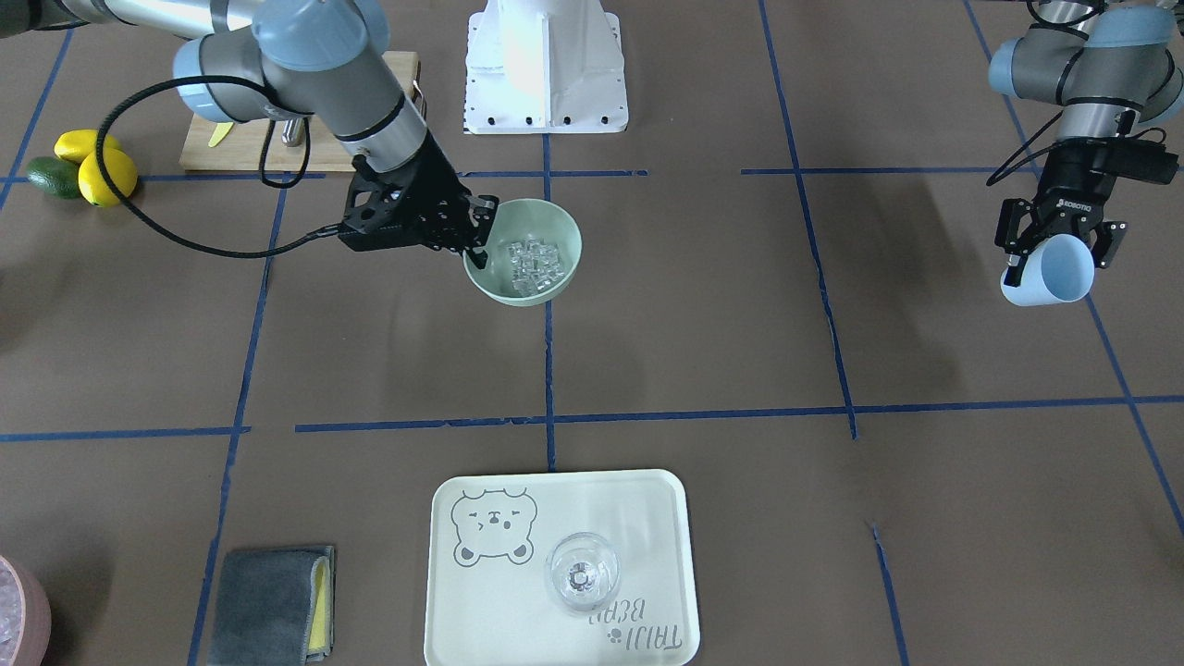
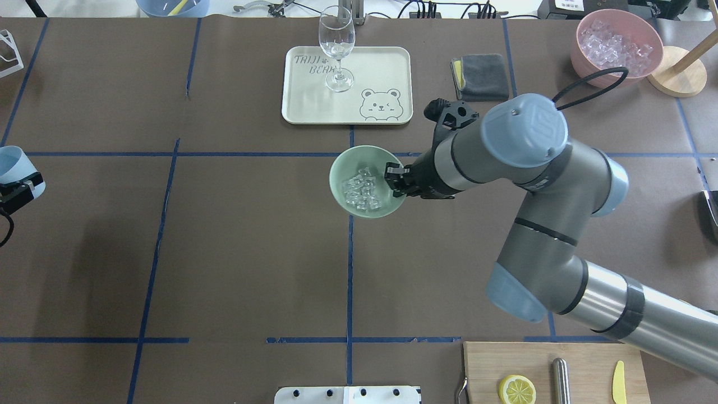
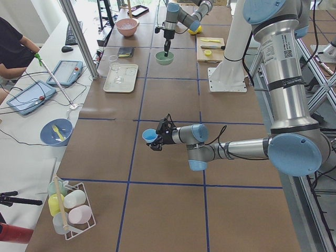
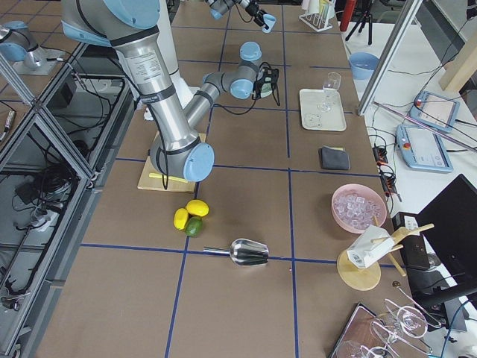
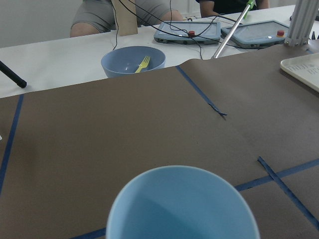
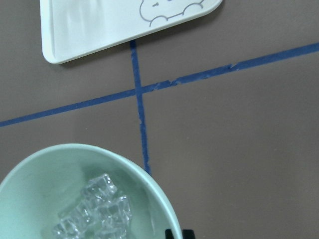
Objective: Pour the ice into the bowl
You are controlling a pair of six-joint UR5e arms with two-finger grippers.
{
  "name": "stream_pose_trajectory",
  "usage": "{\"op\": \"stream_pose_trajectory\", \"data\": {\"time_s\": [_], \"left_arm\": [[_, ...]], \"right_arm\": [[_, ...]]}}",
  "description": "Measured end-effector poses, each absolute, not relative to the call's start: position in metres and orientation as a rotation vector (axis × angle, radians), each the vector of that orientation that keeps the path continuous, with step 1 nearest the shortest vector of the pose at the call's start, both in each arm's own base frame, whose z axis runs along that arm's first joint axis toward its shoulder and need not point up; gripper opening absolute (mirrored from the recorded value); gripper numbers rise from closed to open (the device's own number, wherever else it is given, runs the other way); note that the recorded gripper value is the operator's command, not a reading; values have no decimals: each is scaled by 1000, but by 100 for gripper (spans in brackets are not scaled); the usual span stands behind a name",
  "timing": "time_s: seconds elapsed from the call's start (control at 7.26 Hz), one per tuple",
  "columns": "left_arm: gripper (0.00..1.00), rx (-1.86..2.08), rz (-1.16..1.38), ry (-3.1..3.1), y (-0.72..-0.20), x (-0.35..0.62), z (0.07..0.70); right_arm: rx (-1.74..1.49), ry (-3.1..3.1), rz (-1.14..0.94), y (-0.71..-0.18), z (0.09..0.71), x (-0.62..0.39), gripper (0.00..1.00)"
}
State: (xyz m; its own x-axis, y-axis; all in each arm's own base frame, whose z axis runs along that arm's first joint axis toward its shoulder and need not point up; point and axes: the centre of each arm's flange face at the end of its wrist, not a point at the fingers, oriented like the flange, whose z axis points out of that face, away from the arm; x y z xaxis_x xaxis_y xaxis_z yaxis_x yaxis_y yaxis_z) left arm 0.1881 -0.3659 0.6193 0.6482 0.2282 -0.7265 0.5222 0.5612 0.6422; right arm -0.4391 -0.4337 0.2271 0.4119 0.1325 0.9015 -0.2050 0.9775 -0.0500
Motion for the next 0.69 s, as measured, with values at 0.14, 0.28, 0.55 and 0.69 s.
{"op": "stream_pose_trajectory", "data": {"time_s": [0.14,0.28,0.55,0.69], "left_arm": [[0,986,-266,890,-353,212,625],[0,992,-311,889,-339,236,630],[0,1025,-351,861,-323,266,638],[0,1042,-358,828,-323,277,643]], "right_arm": [[79,-1113,191,-444,246,-409,0],[89,-1096,164,-451,266,-382,0],[110,-1058,114,-458,305,-344,0],[115,-1043,105,-458,317,-335,0]]}}
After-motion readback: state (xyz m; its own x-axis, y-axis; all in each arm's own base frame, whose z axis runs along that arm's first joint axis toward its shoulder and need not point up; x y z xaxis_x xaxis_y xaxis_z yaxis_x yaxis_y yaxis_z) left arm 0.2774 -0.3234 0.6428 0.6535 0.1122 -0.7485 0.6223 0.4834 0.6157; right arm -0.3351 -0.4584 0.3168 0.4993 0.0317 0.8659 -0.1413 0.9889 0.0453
